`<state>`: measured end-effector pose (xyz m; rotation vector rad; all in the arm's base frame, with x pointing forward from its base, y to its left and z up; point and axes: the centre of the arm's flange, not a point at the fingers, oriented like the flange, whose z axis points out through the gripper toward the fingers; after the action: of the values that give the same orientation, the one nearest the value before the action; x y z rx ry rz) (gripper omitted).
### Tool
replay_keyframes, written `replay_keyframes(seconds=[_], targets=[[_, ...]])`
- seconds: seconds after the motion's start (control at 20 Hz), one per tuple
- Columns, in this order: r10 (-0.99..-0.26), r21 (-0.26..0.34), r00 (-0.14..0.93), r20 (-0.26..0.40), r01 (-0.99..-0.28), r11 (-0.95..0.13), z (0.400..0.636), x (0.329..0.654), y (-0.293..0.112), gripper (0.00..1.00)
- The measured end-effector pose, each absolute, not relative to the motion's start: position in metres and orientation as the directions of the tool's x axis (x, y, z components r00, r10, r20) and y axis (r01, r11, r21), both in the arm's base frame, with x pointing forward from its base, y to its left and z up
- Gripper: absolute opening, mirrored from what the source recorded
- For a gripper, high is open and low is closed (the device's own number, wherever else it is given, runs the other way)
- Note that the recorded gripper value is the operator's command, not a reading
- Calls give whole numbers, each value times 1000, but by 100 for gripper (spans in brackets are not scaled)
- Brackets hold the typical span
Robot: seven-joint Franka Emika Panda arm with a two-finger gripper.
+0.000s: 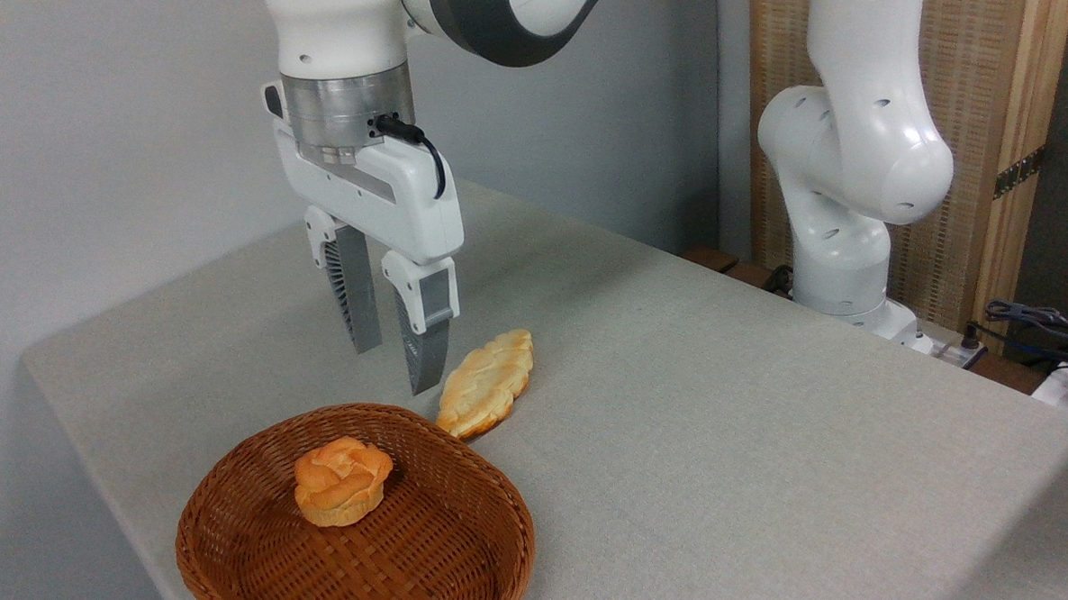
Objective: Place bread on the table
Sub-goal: 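Lower the open gripper into the basket around the round bread roll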
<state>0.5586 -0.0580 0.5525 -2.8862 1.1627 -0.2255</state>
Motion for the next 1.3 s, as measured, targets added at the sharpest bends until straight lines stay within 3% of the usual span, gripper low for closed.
replay_keyframes(seconds=[0.15, 0.45, 0.95, 1.3], targets=[[-690, -107, 706, 160, -682, -723, 547, 570, -60, 100], [-686, -145, 706, 178, -671, -727, 508, 598, -61, 100], [-670, -53, 729, 140, -671, -740, 450, 611, -78, 100], [-670, -25, 731, 132, -673, -739, 435, 613, -87, 100]])
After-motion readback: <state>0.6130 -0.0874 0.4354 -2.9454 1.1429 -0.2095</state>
